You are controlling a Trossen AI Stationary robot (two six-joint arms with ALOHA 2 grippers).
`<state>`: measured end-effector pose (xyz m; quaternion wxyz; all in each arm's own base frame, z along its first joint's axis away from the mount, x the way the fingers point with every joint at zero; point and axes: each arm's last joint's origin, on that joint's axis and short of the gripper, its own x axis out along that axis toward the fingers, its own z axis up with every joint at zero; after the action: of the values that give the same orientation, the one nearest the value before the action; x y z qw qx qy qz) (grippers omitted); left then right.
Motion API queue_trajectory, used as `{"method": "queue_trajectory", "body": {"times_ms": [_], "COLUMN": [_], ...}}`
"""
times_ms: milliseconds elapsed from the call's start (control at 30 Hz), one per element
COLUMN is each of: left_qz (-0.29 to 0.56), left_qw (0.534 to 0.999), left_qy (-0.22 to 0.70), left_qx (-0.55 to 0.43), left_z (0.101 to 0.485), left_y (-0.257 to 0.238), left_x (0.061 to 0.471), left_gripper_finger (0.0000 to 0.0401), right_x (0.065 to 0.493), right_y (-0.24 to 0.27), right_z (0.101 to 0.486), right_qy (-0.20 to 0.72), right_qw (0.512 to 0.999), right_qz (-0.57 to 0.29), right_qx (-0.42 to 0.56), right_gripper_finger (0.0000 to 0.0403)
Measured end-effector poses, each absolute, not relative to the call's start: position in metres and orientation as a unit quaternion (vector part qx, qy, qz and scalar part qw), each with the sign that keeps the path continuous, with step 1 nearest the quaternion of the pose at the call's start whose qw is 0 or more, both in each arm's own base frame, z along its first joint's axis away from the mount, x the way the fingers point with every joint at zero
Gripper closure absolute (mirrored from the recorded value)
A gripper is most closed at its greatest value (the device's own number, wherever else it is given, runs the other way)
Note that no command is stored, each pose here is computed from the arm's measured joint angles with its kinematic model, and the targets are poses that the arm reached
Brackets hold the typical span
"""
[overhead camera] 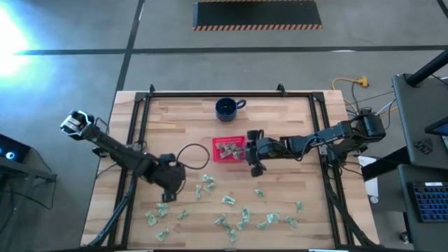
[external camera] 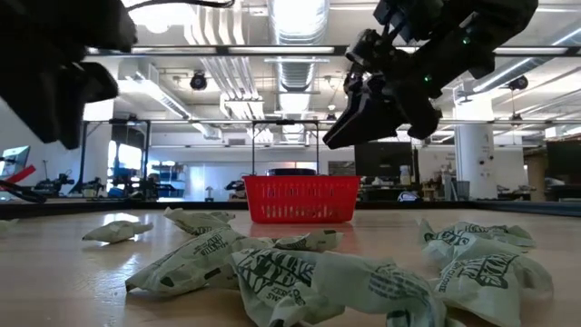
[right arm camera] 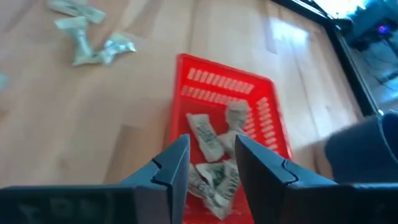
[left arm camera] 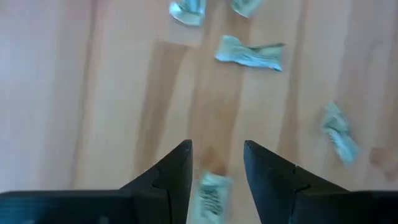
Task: Pick and place items into bin
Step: Put the stevia packet into the red bin
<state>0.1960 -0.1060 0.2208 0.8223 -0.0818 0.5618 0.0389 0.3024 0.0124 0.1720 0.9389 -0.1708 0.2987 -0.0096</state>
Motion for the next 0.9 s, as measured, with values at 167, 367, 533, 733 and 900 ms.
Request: {"method": "queue_trajectory", "body": {"times_ms": [167, 367, 533, 733, 900], "left_qz": [0.046, 0.054, 0.059, 0.060, 0.058], "left_qw": [0.820, 0.817, 0.813, 0.810, 0.810], "left_qy": [0.562, 0.564, 0.571, 0.576, 0.575], "left_qx": [-0.100, -0.107, -0.102, -0.099, -0.097], "left_z": [0.218, 0.197, 0.181, 0.165, 0.158], "left_y": [-0.120, -0.126, -0.123, -0.118, -0.116], "left_x": [0.186, 0.174, 0.168, 0.163, 0.160], "left_gripper_finger": [0.0274, 0.0274, 0.0274, 0.0274, 0.0274], "right_x": [0.303, 0.303, 0.303, 0.303, 0.303], "right_y": [0.014, 0.015, 0.016, 0.016, 0.016], "right_z": [0.173, 0.173, 0.173, 0.173, 0.173], "right_qy": [0.292, 0.289, 0.287, 0.287, 0.286], "right_qw": [0.942, 0.943, 0.944, 0.944, 0.943], "right_qz": [0.013, 0.035, 0.048, 0.048, 0.049], "right_qx": [-0.168, -0.162, -0.158, -0.159, -0.165], "right_gripper_finger": [0.0292, 0.0293, 0.0298, 0.0304, 0.0309]}}
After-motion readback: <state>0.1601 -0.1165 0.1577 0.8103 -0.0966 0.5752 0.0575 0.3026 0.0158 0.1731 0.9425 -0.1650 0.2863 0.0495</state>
